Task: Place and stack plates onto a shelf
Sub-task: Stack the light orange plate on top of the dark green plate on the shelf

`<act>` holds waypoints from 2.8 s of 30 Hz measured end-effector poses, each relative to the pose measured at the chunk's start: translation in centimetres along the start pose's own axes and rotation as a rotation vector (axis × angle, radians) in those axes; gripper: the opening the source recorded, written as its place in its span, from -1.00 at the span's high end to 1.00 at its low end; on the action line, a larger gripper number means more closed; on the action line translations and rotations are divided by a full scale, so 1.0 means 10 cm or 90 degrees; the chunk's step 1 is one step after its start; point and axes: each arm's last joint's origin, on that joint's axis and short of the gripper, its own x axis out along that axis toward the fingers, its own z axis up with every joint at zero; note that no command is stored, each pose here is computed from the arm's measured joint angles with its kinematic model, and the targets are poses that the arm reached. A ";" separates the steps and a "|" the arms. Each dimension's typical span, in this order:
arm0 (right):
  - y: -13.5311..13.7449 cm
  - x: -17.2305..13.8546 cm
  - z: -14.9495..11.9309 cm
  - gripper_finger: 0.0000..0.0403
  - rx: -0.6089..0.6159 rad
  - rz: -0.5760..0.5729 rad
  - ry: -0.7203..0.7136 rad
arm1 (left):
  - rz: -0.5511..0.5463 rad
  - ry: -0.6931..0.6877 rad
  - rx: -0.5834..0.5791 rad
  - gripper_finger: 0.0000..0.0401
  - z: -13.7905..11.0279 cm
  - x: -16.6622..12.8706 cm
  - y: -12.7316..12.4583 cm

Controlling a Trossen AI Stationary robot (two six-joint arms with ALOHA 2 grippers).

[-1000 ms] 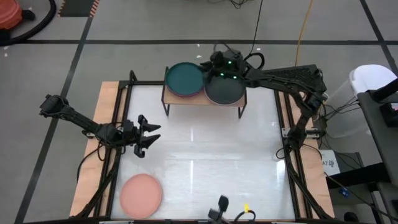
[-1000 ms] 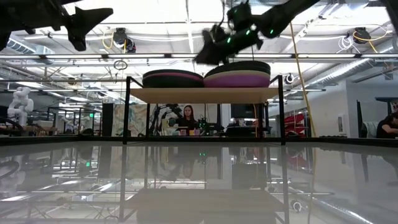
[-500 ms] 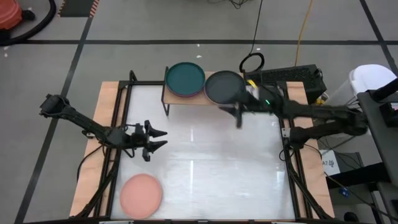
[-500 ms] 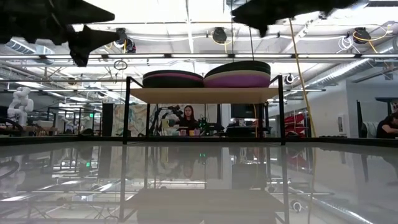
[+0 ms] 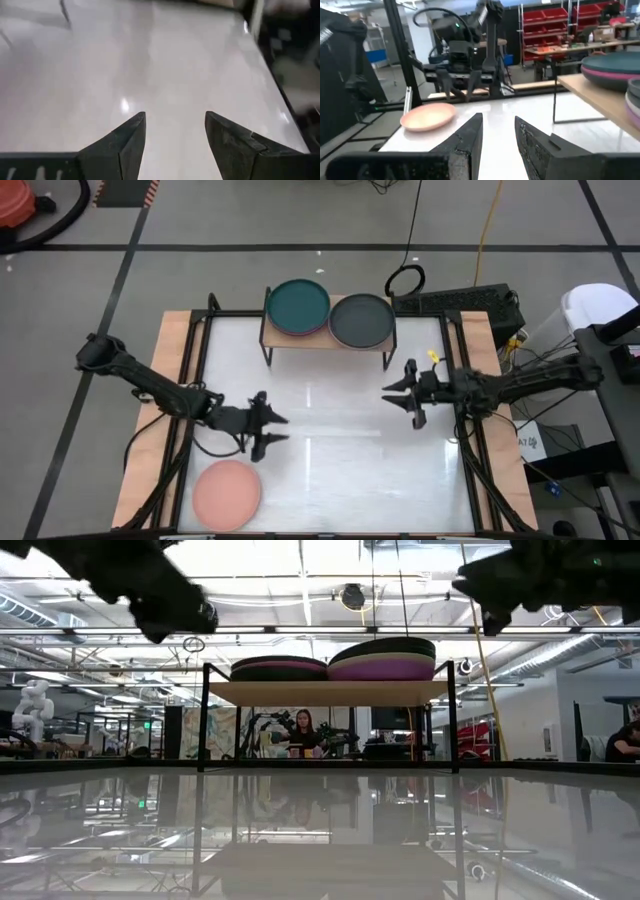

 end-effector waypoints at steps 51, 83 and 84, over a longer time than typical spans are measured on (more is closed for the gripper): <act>0.07 -0.01 -0.05 0.52 0.001 0.013 0.011 | -0.104 0.629 0.003 0.95 -0.60 0.17 -0.20; 0.06 0.00 -0.07 0.52 -0.016 -0.008 0.022 | 0.363 -0.074 -0.212 0.95 2.00 -1.15 2.44; 0.06 0.00 -0.08 0.52 -0.016 -0.009 0.023 | 0.354 -0.068 -0.232 0.95 1.98 -1.12 2.55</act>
